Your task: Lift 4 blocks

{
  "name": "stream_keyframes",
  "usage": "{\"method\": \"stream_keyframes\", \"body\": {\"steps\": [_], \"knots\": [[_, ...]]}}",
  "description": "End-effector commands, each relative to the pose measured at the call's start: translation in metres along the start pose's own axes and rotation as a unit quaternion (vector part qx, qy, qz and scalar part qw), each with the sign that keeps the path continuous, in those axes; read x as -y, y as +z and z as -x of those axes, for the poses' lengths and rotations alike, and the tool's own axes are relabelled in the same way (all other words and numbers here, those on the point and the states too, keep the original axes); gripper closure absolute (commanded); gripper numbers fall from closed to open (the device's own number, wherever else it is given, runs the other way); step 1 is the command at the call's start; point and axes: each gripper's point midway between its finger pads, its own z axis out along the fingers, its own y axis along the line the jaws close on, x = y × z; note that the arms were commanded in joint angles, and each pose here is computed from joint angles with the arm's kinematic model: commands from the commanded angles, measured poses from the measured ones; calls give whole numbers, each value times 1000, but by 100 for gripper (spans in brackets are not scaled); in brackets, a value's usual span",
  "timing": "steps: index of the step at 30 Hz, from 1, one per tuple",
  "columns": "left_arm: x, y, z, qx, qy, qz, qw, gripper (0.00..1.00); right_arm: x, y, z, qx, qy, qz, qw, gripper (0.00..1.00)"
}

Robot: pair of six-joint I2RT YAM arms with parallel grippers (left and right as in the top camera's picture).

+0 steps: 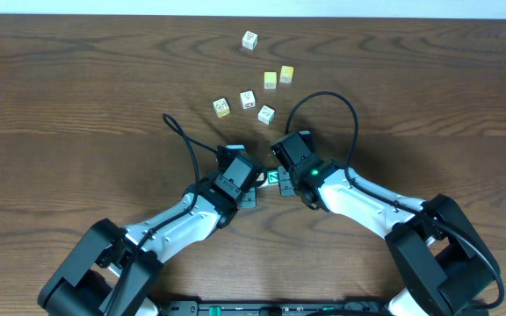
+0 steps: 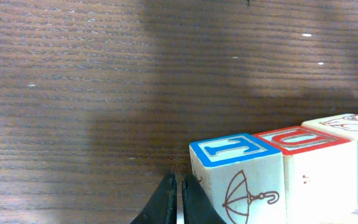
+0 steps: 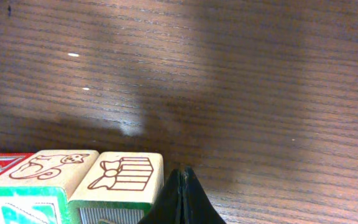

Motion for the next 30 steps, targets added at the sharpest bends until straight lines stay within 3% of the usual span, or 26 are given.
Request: {"method": "stream_keyframes", "body": {"steps": [1,30], "knots": [[59,-16,6,-6,24,-101,995,92,-73,-11,-18,-40,-33,131,990,99],[42,-3,2,-5,26,-54,998,92,-72,-11,-18,-40,-33,131,990,99]]}}
